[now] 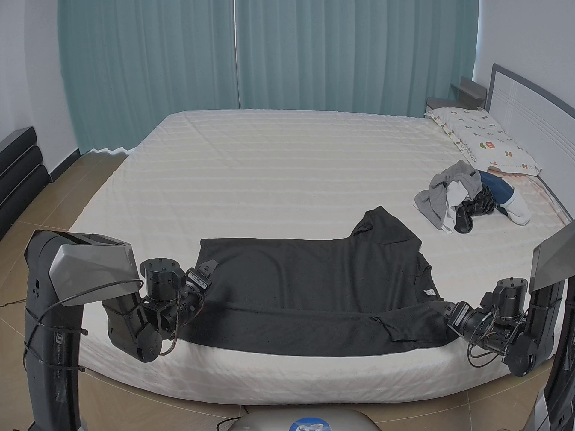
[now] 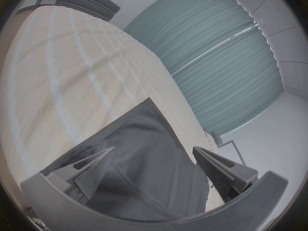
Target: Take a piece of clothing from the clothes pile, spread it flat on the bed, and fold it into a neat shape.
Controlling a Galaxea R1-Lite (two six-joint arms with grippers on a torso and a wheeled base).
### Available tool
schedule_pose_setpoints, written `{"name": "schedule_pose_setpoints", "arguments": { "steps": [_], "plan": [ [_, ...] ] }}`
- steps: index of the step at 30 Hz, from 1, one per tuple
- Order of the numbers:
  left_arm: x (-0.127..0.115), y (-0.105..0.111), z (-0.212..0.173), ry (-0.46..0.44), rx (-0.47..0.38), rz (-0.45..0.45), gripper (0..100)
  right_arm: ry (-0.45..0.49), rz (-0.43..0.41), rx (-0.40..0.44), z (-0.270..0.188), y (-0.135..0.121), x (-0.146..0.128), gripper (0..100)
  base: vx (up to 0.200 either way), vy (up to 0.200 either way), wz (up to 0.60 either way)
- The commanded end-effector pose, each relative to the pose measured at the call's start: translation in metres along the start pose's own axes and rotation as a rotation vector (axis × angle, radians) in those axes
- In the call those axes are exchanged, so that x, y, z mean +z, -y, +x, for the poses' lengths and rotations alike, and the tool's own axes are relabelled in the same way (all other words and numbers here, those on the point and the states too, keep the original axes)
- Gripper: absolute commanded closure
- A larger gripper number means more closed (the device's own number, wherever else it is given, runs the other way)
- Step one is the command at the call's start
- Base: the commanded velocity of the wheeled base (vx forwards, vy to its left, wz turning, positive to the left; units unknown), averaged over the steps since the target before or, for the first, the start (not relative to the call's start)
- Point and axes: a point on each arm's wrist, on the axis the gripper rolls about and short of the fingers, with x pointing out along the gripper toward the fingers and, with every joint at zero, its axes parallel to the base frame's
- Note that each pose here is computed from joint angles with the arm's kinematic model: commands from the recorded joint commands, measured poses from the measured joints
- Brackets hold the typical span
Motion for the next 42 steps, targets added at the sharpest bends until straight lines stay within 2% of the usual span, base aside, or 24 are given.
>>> {"name": "schedule_pose_setpoints", "arguments": {
  "steps": [1,9,14,18,22,24,25,26,27,28,33,42],
  "plan": [
    [0.001,0.0,0.009,0.023,-0.006,-0.003,0,0.001,-0.002,0.003,0.0,0.0,-0.001,0,0.0,0.0,0.0],
    [0.026,-0.002,0.008,0.1,0.003,-0.039,0,0.003,-0.001,0.005,0.0,-0.001,0.0,0,0.0,0.0,0.0],
    [0.037,-0.005,-0.005,0.103,0.022,-0.048,0,0.006,-0.001,0.006,-0.001,-0.001,0.001,0,0.0,0.0,0.0],
    [0.035,-0.013,-0.028,-0.003,0.034,-0.04,0,0.005,-0.001,0.005,-0.001,-0.001,0.0,0,0.0,0.0,0.0],
    [0.037,-0.016,-0.045,-0.063,0.035,-0.036,0,0.006,-0.001,0.006,-0.001,-0.001,0.001,0,0.0,0.0,0.0],
    [0.032,-0.021,-0.063,-0.13,0.053,0.019,0,0.003,-0.004,-0.001,-0.004,0.0,0.0,0,0.0,0.0,0.0],
    [0.032,-0.021,-0.063,-0.13,0.053,0.019,0,0.003,-0.004,-0.001,-0.004,0.0,0.0,0,0.0,0.0,0.0],
    [0.025,-0.029,-0.074,-0.171,0.087,0.08,0,-0.01,-0.01,-0.012,-0.007,0.002,-0.002,0,0.0,0.0,0.0],
    [0.025,-0.029,-0.074,-0.171,0.087,0.08,0,-0.01,-0.01,-0.012,-0.007,0.002,-0.002,0,0.0,0.0,0.0],
    [0.021,-0.035,-0.081,-0.198,0.114,0.124,0,-0.016,-0.023,-0.017,-0.008,0.003,-0.003,0,0.0,0.0,0.0],
    [0.017,-0.04,-0.085,-0.221,0.136,0.164,0,-0.024,-0.032,-0.024,-0.008,0.004,-0.005,0,0.0,0.0,0.0],
    [0.015,-0.041,-0.08,-0.224,0.125,0.174,0,-0.025,-0.027,-0.033,-0.007,0.007,-0.004,0,0.0,0.0,0.0]
  ]
}}
